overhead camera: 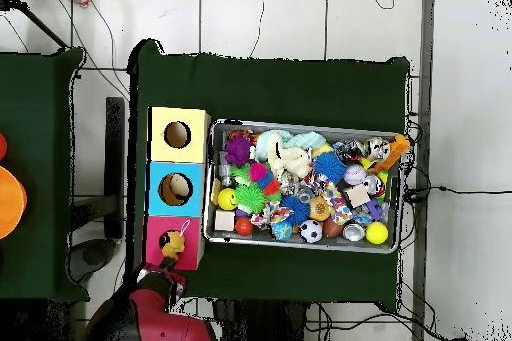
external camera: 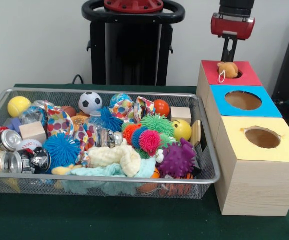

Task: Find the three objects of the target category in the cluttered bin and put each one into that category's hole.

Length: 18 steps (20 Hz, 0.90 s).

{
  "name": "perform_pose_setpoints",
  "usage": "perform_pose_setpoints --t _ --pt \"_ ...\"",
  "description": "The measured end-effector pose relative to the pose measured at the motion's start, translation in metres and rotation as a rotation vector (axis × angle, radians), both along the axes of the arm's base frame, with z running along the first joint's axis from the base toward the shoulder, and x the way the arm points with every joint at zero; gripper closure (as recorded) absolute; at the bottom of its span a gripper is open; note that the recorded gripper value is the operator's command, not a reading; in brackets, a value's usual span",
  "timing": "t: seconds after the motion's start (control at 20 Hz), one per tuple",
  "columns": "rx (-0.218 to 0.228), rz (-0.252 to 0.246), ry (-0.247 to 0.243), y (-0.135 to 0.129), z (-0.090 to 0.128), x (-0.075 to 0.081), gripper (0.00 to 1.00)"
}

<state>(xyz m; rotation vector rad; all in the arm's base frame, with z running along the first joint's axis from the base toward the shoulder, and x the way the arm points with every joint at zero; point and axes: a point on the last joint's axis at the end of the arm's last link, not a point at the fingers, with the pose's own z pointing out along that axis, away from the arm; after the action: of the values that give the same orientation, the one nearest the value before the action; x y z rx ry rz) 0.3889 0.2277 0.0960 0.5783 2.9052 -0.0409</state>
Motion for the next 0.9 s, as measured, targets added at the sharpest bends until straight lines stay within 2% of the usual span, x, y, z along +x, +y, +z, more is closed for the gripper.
perform_pose_setpoints --t 0.9 --pt "-0.024 0.02 -0.08 0.003 -0.015 0.01 1.0"
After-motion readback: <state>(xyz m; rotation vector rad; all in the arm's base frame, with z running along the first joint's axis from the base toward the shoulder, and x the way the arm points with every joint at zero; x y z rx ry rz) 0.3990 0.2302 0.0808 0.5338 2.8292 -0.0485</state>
